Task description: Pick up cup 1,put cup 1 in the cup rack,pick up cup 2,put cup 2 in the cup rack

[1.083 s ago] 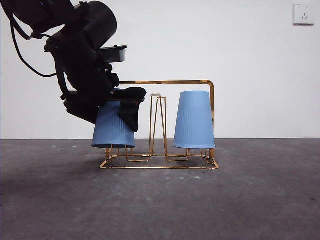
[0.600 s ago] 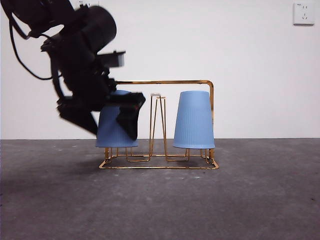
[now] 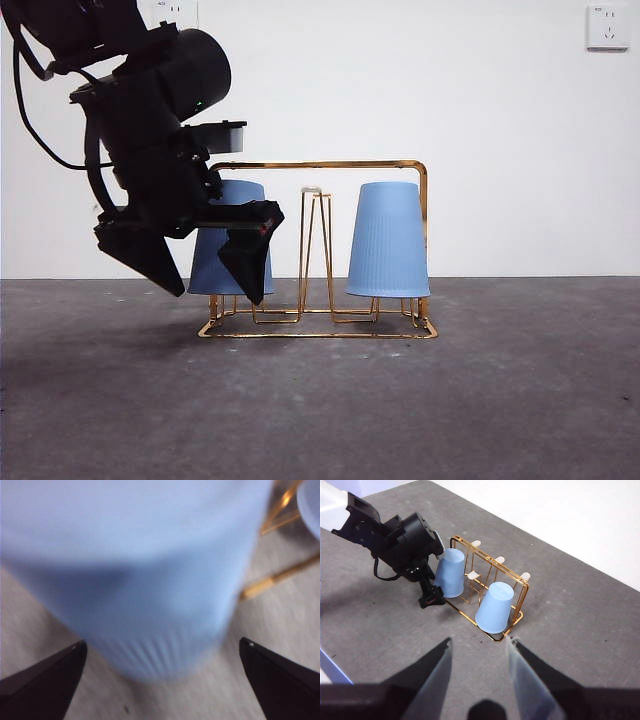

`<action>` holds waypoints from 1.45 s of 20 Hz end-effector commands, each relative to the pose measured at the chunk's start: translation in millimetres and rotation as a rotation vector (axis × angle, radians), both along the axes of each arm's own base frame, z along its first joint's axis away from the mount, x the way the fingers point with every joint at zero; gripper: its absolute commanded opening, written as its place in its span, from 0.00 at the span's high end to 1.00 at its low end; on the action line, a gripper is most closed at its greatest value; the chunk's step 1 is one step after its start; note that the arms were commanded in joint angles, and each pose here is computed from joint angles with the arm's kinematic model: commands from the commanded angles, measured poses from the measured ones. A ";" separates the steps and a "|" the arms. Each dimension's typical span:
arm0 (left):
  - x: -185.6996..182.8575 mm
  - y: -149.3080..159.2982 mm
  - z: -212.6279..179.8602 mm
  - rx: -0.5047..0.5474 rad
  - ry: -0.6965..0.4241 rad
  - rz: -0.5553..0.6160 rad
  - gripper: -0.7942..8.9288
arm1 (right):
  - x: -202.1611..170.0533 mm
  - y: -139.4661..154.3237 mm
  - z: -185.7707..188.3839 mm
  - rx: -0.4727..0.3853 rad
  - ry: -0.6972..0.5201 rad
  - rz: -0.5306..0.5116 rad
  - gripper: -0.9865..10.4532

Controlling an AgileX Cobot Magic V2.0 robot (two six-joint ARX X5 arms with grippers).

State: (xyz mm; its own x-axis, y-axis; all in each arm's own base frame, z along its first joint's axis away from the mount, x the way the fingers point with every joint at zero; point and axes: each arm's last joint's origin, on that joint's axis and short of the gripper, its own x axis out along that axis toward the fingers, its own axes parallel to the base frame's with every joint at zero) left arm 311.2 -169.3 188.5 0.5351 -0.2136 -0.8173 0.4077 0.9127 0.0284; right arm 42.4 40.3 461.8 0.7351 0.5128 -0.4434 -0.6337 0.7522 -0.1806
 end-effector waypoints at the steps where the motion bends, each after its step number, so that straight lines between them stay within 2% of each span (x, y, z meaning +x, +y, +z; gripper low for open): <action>1: -1.2 1.7 -2.1 0.016 0.042 0.003 0.30 | 0.1 -0.1 -0.3 0.009 0.002 -0.008 0.75; 9: -19.9 10.1 13.0 0.031 0.142 -0.020 0.30 | 0.1 -0.1 -0.9 0.004 0.006 -0.009 0.75; 17: -58.4 27.3 68.9 -0.024 0.117 -0.053 0.31 | -0.8 -1.2 -8.1 -0.053 0.073 -0.018 0.75; 23: -106.7 45.1 118.3 -0.156 0.074 -0.127 0.31 | -0.8 -1.1 -12.0 -0.092 0.107 -0.019 0.75; 27: -141.8 60.1 144.9 -0.262 0.041 -0.156 0.31 | 0.5 0.5 -13.1 -0.088 0.132 -0.032 0.75; 28: -154.2 66.6 152.4 -0.285 0.026 -0.148 0.32 | 1.5 1.7 -13.3 -0.091 0.135 -0.030 0.75; 29: -166.1 72.8 158.4 -0.304 0.014 -0.143 0.40 | 1.6 2.0 -13.3 -0.091 0.136 -0.029 0.75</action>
